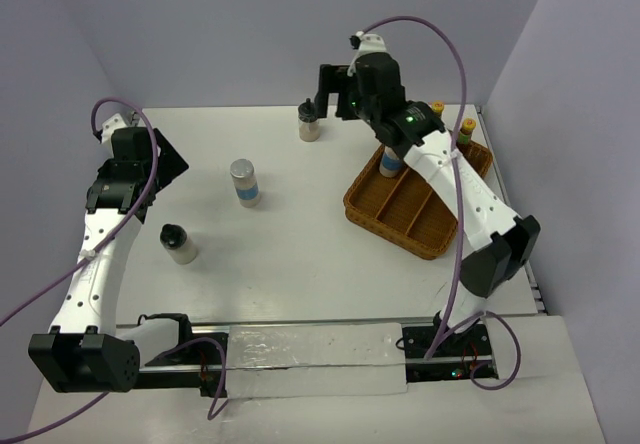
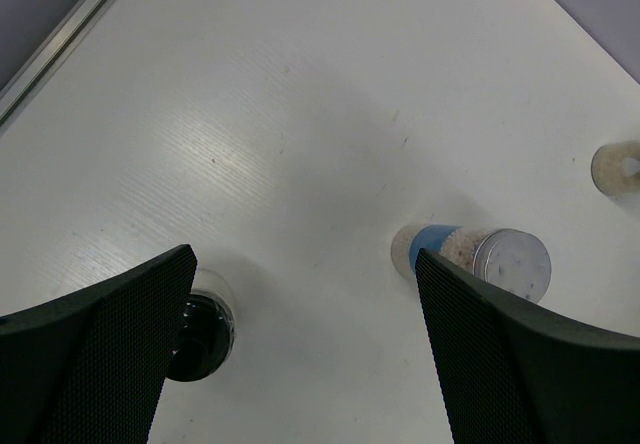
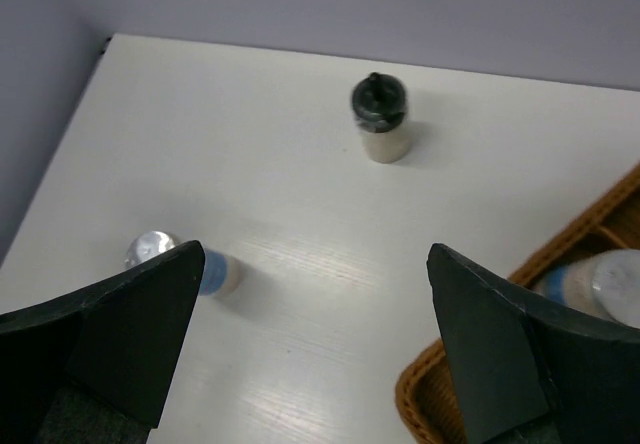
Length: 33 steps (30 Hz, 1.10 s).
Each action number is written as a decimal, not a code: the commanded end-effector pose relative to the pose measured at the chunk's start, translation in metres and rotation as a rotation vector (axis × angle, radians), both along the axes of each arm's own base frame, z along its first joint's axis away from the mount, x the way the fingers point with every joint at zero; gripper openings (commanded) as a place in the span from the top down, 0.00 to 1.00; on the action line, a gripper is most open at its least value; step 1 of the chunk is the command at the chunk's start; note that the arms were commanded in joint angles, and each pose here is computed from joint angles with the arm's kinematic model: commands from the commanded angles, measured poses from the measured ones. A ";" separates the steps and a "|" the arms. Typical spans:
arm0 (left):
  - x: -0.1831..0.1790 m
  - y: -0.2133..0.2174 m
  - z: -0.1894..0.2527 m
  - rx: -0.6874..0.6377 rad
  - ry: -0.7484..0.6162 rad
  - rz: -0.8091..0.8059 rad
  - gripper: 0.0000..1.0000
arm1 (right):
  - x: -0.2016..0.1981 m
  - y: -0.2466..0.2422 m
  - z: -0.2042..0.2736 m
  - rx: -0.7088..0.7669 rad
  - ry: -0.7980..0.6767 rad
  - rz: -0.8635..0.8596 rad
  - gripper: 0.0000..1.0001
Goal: Organize the condiment bottles
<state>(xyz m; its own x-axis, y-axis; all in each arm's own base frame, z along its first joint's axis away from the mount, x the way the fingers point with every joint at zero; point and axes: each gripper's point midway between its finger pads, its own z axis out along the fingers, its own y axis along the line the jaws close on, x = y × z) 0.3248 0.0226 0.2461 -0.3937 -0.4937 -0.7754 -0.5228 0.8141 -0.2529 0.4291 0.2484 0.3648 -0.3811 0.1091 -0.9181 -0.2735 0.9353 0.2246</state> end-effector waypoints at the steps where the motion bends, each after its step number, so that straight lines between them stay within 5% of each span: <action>1: -0.007 0.014 0.029 0.012 -0.082 0.082 0.00 | -0.012 0.068 -0.018 -0.003 0.038 0.157 0.00; 15: -0.017 0.027 0.033 0.028 -0.089 0.149 0.00 | -0.026 0.207 -0.086 -0.052 0.096 0.355 0.00; 33: -0.019 0.030 0.035 0.041 -0.093 0.147 0.00 | -0.009 0.244 -0.180 -0.142 0.174 0.345 0.00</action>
